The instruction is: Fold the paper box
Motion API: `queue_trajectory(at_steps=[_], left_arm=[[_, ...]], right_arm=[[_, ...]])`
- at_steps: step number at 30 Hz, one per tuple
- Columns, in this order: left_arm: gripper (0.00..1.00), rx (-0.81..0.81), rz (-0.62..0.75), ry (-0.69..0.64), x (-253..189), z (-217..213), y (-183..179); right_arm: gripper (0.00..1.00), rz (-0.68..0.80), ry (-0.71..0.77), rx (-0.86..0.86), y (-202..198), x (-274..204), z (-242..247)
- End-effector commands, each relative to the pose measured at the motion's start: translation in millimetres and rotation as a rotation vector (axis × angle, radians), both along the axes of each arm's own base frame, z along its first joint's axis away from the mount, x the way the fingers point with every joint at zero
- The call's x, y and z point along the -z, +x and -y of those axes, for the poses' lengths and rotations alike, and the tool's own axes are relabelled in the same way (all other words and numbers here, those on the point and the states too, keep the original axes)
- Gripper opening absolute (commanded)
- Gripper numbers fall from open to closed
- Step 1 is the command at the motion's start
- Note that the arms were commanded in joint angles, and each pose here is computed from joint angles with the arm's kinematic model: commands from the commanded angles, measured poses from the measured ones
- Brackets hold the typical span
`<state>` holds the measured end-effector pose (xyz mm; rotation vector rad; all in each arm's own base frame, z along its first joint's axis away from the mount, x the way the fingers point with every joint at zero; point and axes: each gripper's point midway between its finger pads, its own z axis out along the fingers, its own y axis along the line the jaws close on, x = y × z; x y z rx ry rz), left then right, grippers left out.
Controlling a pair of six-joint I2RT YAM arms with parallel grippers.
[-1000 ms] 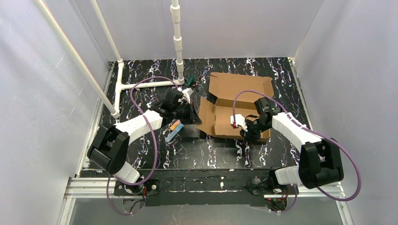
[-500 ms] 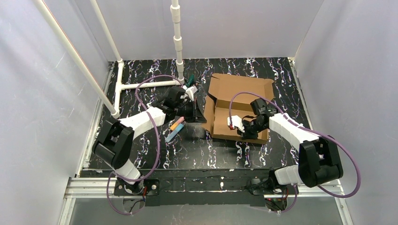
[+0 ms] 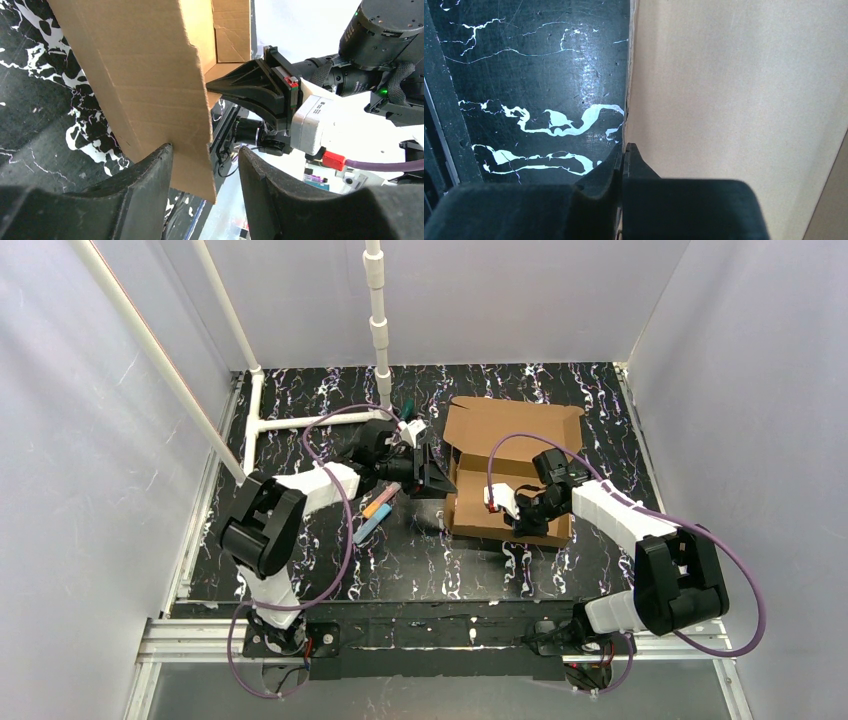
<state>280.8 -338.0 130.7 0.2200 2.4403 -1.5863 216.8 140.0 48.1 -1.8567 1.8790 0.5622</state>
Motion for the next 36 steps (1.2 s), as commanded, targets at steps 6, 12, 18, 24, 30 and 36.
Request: queue_trajectory(at_steps=[6, 12, 18, 24, 30, 36], left_arm=[[0.49, -0.033, -0.107, -0.154, -0.2, 1.0, 9.5], [0.49, -0.062, -0.122, -0.280, -8.7, 5.5, 20.2], [0.50, -0.085, -0.149, -0.393, -19.8, 7.0, 28.4], [0.51, -0.128, -0.179, -0.389, -9.8, 4.6, 32.9], [0.23, -0.168, -0.251, -0.355, 13.5, 3.6, 34.5], [0.16, -0.172, -0.263, -0.344, 18.9, 3.4, 34.4]], right_arm=[[0.01, -0.032, -0.013, -0.006, -3.3, 10.0, -0.5], [0.01, -0.034, -0.018, -0.004, -3.3, 11.3, 0.4], [0.01, -0.044, -0.025, -0.004, -4.1, 13.9, 1.2], [0.01, -0.045, -0.025, -0.004, -4.3, 14.2, 1.3], [0.01, -0.049, -0.024, -0.004, -4.9, 14.0, 0.9], [0.01, -0.051, -0.024, -0.003, -5.0, 14.3, 0.9]])
